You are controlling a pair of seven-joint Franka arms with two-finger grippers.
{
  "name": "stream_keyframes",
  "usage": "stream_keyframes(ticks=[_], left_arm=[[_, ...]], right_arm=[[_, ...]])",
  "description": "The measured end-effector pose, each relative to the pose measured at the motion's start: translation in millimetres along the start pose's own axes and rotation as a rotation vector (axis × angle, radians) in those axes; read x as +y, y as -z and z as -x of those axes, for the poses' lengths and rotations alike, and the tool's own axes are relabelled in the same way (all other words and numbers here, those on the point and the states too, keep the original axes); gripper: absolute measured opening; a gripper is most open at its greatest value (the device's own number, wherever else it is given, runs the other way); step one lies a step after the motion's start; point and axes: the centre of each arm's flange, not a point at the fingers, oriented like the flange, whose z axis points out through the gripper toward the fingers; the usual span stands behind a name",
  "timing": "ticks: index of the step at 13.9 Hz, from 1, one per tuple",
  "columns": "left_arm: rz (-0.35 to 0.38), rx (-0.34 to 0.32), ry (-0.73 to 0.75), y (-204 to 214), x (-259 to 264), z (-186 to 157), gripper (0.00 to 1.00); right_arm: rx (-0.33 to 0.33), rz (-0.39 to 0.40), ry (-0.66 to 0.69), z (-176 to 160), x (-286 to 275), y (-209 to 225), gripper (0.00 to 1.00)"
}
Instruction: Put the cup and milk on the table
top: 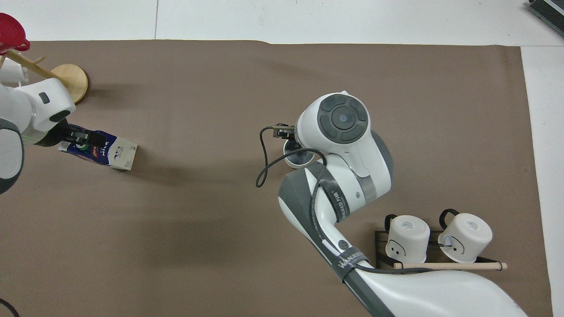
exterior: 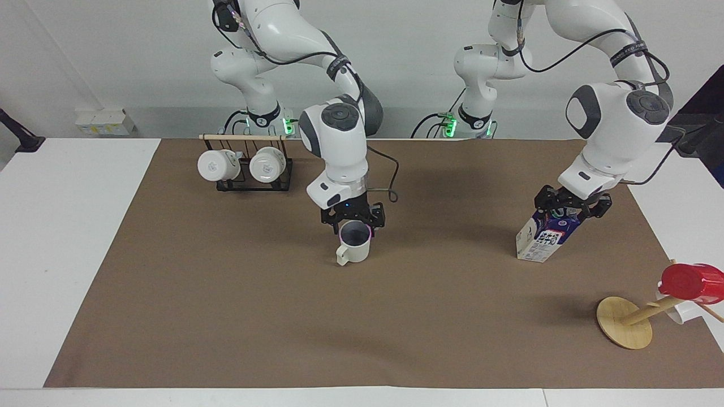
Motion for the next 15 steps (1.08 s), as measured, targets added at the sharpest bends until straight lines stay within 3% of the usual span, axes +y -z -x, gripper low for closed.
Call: stream_keyframes(ticks=[3, 8, 15], left_arm=[[-0.001, 0.007, -0.002, 3, 2, -1, 0.50], [-0.007, 0.081, 0.053, 35, 49, -22, 0.46], [0.008, 0.143, 0.171, 67, 223, -52, 0.42]], right_arm=[[-0.011, 0.009, -0.015, -18, 46, 50, 1.00], [-0.025, 0.023, -0.010, -38, 114, 96, 1.00], [-0.107, 0.054, -0.003, -43, 235, 162, 1.00]])
